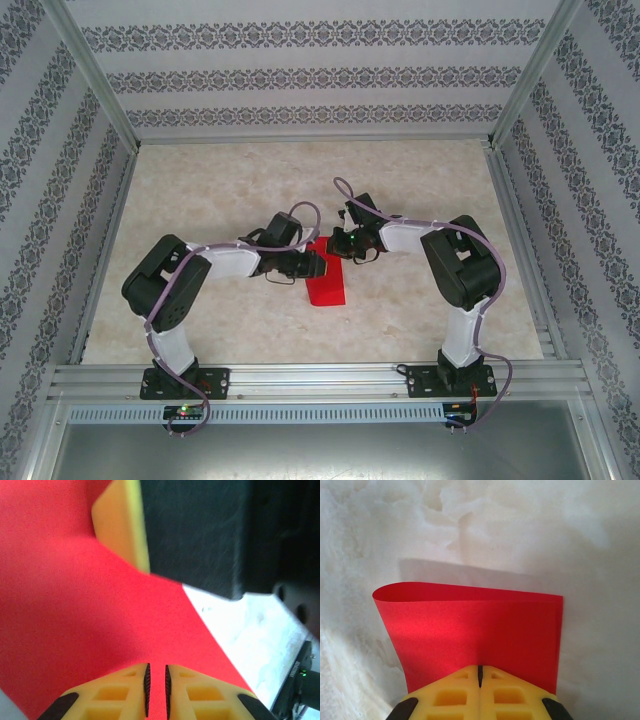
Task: Fold a paper plane with a square sheet of paper (fold left side to right side)
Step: First fold the square sheet of paper in half at the center of the table.
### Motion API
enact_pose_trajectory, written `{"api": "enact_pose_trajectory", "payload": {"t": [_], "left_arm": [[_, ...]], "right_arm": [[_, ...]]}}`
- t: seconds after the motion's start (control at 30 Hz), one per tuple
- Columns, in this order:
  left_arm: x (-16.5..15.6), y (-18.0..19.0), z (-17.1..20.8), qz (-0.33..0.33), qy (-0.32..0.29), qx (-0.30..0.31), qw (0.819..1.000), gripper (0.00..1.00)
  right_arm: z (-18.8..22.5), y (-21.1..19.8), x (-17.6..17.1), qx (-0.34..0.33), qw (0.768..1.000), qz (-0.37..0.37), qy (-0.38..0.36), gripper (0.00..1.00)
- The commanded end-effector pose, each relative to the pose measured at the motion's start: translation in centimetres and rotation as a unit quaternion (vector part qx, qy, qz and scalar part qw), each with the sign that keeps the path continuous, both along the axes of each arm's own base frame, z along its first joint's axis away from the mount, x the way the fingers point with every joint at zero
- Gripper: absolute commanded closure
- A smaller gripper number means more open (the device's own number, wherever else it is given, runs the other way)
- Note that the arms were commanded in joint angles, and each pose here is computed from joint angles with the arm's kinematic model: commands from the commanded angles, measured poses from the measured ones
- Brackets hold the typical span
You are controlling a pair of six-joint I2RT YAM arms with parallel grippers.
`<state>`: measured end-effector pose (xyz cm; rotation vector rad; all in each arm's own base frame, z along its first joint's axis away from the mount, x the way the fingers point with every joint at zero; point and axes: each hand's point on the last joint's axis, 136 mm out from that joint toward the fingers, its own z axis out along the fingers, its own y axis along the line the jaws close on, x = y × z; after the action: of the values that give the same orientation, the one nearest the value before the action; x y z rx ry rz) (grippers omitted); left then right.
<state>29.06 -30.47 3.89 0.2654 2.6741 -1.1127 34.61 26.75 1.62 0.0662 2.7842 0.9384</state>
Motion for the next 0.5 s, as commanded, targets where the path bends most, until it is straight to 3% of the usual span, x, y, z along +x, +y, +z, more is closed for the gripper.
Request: {"api": "enact_pose_trajectory", "payload": {"t": [0.0, 0.47], "left_arm": [[-0.6, 0.1, -1.2, 0.01, -0.002, 0.011, 1.0, 0.81], [-4.5, 1.1, -2.1, -0.01, 0.018, 0.025, 0.999, 0.82]], "right_arm": [[-3.4, -1.2, -2.5, -0.051, 0.997, -0.005, 0.059, 1.0], [-3.6, -1.6, -2.4, -0.063, 0.996, -0.008, 0.061, 1.0]]}}
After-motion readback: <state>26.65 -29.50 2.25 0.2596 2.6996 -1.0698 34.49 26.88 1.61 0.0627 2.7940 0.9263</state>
